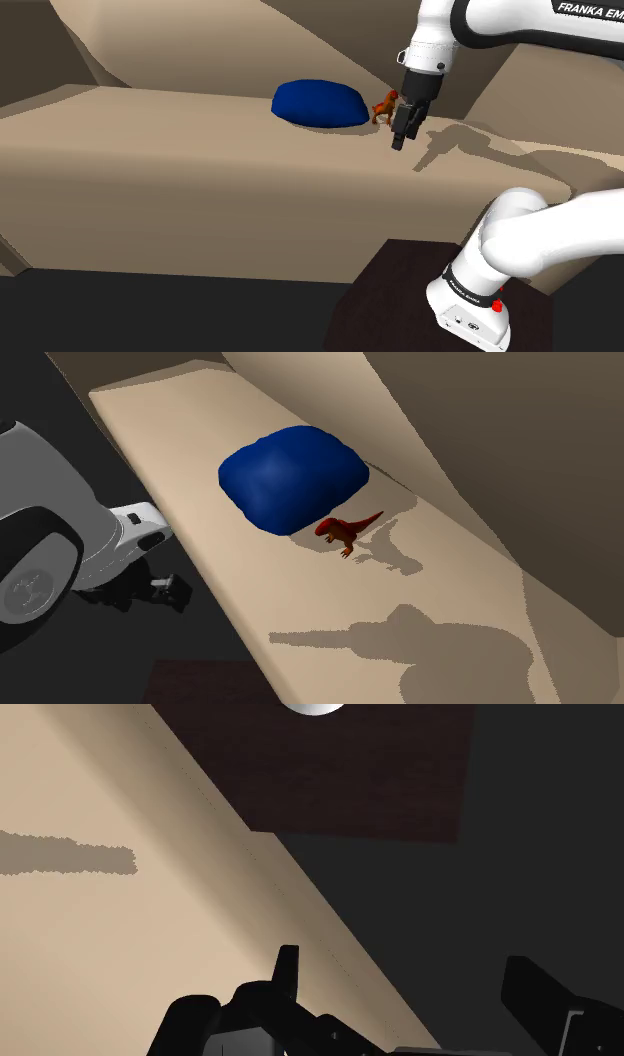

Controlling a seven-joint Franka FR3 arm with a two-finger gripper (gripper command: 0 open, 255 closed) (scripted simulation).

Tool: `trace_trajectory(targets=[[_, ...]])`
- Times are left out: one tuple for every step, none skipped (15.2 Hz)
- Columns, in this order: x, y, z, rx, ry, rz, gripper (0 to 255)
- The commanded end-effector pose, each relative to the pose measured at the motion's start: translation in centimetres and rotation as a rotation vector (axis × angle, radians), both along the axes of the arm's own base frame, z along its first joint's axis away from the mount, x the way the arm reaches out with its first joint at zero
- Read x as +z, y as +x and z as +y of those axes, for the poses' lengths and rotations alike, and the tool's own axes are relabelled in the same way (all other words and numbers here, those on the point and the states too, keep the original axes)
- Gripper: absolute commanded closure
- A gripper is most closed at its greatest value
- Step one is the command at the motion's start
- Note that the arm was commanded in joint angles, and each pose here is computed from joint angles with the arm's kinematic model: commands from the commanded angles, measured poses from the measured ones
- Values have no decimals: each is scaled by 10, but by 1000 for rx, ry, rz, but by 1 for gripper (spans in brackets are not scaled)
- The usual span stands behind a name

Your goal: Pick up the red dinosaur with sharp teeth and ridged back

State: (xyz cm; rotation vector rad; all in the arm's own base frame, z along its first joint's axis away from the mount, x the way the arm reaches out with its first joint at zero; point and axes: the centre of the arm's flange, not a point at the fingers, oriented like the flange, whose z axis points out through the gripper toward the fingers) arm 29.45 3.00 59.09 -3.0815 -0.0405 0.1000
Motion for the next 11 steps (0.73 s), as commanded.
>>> trace_trajectory(targets=[[0,0,0,0,0,0,0],[-1,8,-8,-18,-9,-5,0],[-1,16,-17,-35,-18,-10,0],[-1,24,-25,-53,-27,-15,0],[-1,32,-34,-71,-36,-20,0],[-1,40,-43,-88,-45,-24,0],[-1,48,-52,-106,-54,-29,0],[-1,55,-61,-124,-63,-34,0],[-1,62,-70,-141,-72,-39,0],[-1,69,-79,-159,-81,-44,0],[0,76,-89,-177,-90,-49,0]])
